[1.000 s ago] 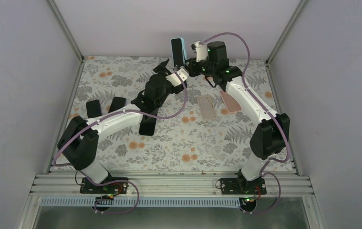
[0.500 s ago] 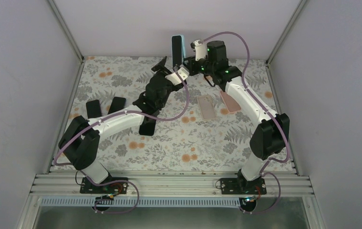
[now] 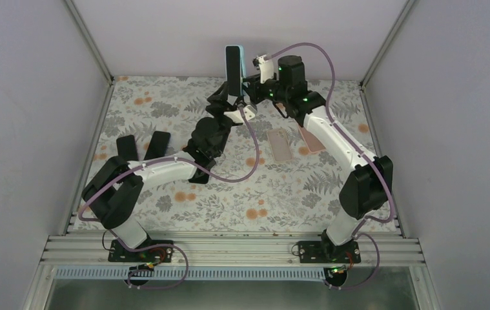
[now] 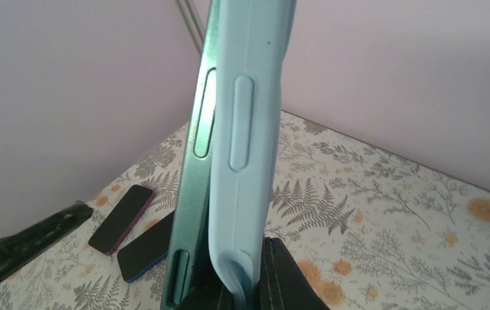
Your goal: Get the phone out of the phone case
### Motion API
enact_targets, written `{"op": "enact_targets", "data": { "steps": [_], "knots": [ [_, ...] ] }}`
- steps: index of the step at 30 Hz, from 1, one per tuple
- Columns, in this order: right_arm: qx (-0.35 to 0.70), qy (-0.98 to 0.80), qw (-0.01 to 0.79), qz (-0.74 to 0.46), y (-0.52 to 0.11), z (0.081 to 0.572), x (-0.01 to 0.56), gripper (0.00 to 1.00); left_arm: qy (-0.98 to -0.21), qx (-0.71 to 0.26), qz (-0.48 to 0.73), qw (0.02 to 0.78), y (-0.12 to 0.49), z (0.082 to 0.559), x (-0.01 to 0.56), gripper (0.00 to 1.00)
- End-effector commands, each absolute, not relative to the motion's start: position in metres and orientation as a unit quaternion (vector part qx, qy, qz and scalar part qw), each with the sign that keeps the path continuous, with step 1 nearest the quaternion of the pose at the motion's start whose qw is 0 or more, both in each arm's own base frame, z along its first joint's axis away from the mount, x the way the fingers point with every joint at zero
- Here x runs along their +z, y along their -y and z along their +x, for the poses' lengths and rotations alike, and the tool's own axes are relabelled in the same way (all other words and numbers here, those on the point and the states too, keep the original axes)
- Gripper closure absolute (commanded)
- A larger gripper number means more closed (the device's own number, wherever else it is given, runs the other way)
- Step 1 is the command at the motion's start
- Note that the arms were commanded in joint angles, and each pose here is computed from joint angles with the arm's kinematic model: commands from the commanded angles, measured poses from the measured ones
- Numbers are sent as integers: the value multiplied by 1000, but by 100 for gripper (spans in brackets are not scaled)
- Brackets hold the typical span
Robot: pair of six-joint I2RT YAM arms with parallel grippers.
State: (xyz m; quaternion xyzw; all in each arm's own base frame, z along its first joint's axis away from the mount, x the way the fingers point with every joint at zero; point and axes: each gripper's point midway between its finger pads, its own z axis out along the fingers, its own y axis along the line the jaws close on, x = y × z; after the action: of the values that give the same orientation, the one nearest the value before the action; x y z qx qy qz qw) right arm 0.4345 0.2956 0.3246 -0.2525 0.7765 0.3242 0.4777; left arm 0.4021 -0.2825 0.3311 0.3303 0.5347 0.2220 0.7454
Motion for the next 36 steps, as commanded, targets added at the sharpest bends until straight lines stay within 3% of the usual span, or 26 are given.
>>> {"op": "enact_targets", "data": {
  "steps": [1,7,15,23,31,36],
  "knots": [
    [347,-793,399,-303,-298,395,289,97,-492,286,163,806,208,400,417,33],
    [414,-766,330,-364,-317,356,277,97,-451,329,142,817,189,393,440,40],
    [408,-780,269,-391,-318,343,239,97,-409,358,126,830,178,376,461,48],
    [389,-796,249,-391,-316,346,214,97,-403,355,132,833,179,371,455,76],
    [376,-810,228,-387,-309,351,188,97,-394,358,130,836,175,365,456,81],
    [353,-823,246,-370,-294,364,184,96,-396,358,132,835,173,362,453,92]
  ]
}}
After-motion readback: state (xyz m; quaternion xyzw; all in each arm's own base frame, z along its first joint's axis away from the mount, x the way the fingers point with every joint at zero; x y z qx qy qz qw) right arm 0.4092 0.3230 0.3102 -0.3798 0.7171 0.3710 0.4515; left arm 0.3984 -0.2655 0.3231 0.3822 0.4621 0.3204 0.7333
